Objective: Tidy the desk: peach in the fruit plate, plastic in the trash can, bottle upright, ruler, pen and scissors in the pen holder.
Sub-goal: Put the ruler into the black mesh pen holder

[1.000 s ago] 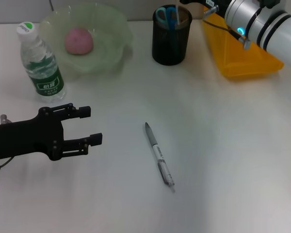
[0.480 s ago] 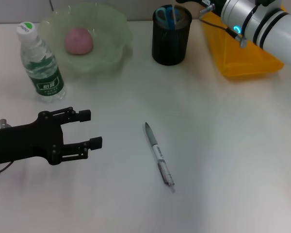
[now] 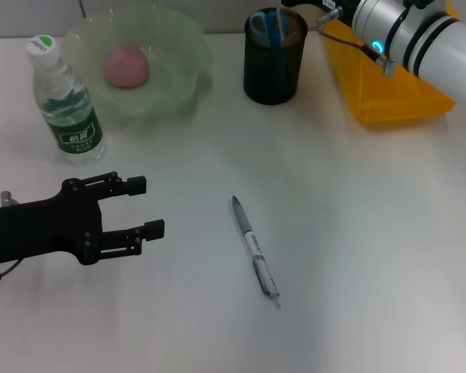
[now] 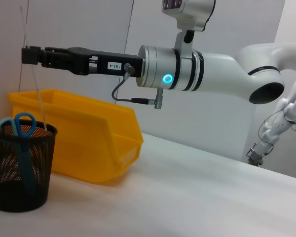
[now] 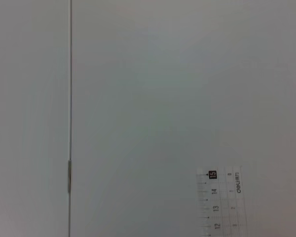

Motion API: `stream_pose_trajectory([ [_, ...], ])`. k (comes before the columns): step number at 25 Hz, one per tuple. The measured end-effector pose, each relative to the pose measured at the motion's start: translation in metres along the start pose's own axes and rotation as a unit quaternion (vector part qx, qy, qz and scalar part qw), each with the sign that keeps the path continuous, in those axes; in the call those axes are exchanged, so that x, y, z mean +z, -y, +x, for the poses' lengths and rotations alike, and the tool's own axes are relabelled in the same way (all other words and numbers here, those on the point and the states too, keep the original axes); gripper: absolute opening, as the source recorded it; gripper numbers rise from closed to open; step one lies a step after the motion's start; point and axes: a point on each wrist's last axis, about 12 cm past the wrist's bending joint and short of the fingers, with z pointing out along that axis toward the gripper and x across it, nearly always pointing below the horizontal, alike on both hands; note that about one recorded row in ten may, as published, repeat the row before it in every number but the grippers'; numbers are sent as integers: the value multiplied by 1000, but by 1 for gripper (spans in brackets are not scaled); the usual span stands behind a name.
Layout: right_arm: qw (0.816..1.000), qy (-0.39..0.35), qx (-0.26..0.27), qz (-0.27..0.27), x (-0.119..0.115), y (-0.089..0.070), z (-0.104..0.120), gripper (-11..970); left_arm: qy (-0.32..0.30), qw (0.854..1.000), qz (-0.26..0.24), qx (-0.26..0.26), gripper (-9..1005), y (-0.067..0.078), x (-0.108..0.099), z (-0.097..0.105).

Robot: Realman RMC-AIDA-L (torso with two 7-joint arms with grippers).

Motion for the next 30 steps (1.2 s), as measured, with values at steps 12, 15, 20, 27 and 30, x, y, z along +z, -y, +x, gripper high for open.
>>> stream_pose_trajectory([
  [12,1000,-7,-2,3,-1,1,3,499,1,1000,1,0,783,0,1,0],
  [15,1000,-10,-1,4,-2,1,5,503,2,1000,2,-1,783,1,3,0],
  [20,1000,-13,-2,3,-2,1,6,508,3,1000,3,-1,783,1,4,0],
  [27,1000,-15,-3,3,-4,1,8,516,4,1000,3,-1,783,1,5,0],
  [30,1000,-15,-3,4,-4,1,8,519,4,1000,3,-1,783,1,4,0],
])
